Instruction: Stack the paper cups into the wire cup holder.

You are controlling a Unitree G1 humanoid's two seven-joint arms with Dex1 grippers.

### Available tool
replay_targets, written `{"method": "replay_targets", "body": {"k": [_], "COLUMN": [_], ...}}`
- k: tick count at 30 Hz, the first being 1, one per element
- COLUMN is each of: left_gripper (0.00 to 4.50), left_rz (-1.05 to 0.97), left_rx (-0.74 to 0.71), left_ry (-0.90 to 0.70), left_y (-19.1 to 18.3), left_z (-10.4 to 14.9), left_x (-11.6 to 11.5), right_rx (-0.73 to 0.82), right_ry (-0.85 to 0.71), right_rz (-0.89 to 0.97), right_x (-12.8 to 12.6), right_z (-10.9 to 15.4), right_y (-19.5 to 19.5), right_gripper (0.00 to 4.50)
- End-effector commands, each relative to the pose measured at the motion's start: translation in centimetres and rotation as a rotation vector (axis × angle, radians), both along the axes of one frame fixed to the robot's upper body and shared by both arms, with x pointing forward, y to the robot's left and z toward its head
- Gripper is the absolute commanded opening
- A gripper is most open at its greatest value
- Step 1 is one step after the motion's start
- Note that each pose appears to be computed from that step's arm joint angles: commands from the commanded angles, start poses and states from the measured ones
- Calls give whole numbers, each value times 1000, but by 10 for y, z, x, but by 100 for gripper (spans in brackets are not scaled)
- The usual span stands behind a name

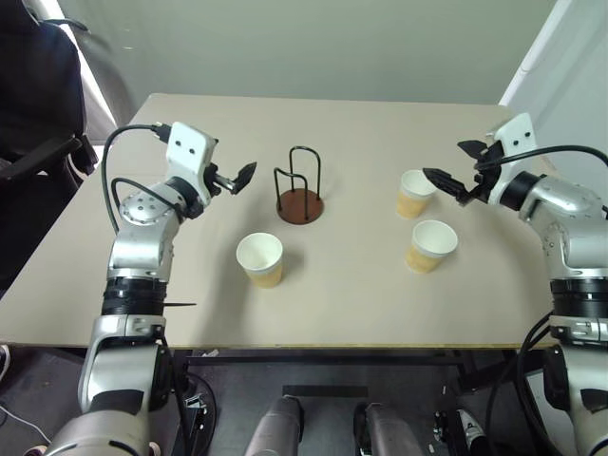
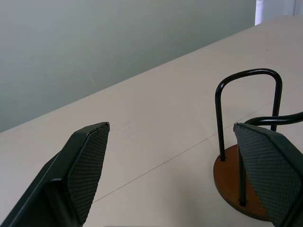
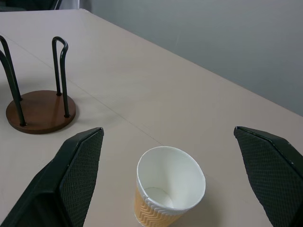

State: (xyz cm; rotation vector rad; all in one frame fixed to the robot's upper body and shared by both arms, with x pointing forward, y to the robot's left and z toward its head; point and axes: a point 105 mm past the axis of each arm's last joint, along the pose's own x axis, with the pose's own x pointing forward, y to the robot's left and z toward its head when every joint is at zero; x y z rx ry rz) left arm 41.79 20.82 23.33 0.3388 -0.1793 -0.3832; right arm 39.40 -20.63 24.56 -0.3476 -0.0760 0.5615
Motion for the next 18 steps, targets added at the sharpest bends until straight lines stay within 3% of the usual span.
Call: {"method": "replay_targets", "body": {"k": [1,18], "left_gripper": [450,450], "left_rz": [0,6], "left_rx": [8,2], "left_ry": [-54,-79], "left_y": [0,1], "left_z": [15,21], "left_x": [-3,1], "right_rx": [-10,-25], "right_ry": [-66,-51], "right_rz": [9,-11], "right_x": [-4,-4], "right_z": [19,15], "right_y": [-1,-7], "right_gripper": [448,448]}}
